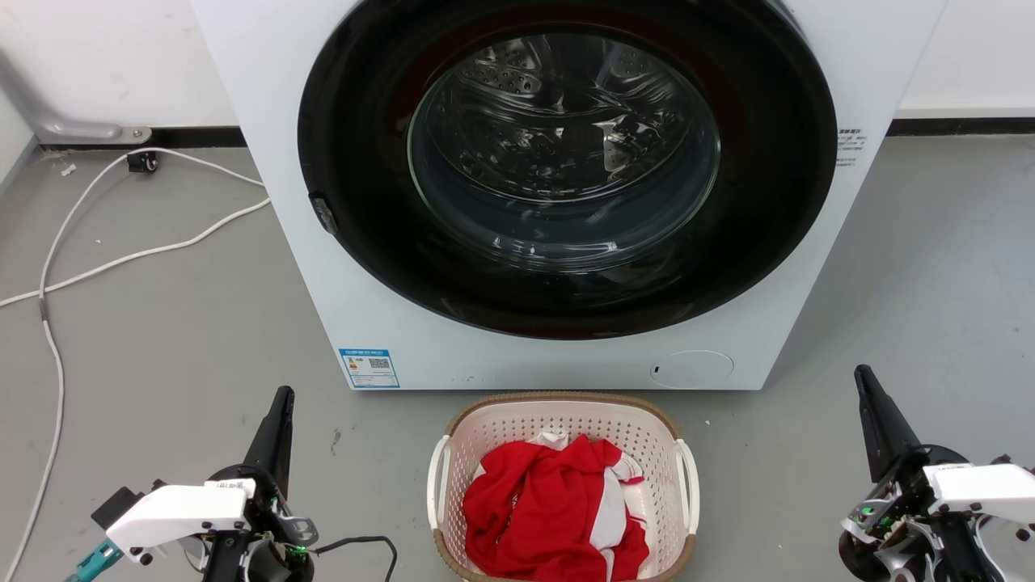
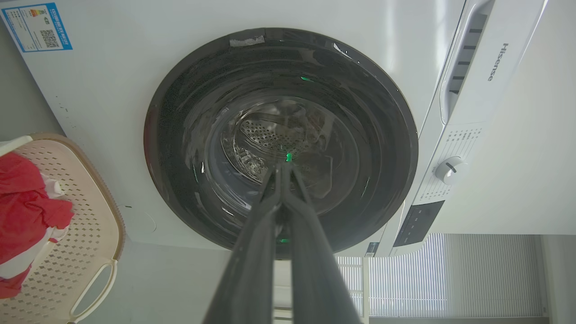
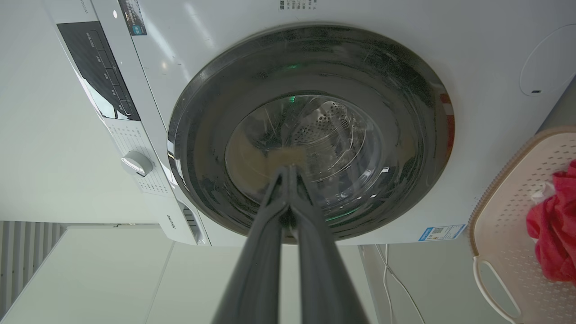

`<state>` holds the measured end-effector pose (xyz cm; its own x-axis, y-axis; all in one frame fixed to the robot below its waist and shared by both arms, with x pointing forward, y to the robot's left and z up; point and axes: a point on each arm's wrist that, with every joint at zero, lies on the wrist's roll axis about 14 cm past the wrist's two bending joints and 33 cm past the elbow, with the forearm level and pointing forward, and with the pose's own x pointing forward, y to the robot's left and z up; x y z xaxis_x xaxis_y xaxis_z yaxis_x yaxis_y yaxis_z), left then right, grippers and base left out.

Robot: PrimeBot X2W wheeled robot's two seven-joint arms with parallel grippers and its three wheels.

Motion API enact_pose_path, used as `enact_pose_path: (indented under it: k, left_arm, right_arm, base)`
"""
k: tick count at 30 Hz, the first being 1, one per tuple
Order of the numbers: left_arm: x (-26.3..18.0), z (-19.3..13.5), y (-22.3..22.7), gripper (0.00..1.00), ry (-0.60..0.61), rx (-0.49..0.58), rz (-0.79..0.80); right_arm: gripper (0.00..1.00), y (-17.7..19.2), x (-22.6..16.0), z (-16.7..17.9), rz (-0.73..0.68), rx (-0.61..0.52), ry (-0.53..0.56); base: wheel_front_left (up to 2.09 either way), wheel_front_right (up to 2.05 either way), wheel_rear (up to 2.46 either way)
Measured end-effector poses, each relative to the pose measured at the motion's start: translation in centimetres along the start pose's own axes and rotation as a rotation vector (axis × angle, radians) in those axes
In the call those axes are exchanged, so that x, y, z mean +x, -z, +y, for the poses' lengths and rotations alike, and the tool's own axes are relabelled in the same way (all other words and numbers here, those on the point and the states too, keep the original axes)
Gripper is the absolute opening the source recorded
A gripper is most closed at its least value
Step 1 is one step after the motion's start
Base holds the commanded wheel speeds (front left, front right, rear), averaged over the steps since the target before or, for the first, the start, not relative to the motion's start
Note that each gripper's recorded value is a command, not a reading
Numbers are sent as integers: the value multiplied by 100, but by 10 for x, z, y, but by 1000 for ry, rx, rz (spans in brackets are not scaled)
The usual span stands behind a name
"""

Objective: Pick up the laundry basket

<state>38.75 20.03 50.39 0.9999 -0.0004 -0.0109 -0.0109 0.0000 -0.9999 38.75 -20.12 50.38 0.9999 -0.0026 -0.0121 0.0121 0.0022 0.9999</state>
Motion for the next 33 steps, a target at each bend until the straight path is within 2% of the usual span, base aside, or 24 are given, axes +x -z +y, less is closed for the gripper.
enact_pose_path:
  k: [30,31,33]
  left_arm:
    - [0,0,0,0,0,-1,0]
    - [0,1,0,100,-3,-2,0]
    - [-4,10,1,100,-30,-6,1]
  right_arm:
    - [0,0,0,0,0,0,0]
    - [100,0,0,-1,0,1,3]
    - [100,0,-4,-10,-1,2,30]
  base:
    - [0,0,0]
    - [0,0,0]
    - [0,0,0]
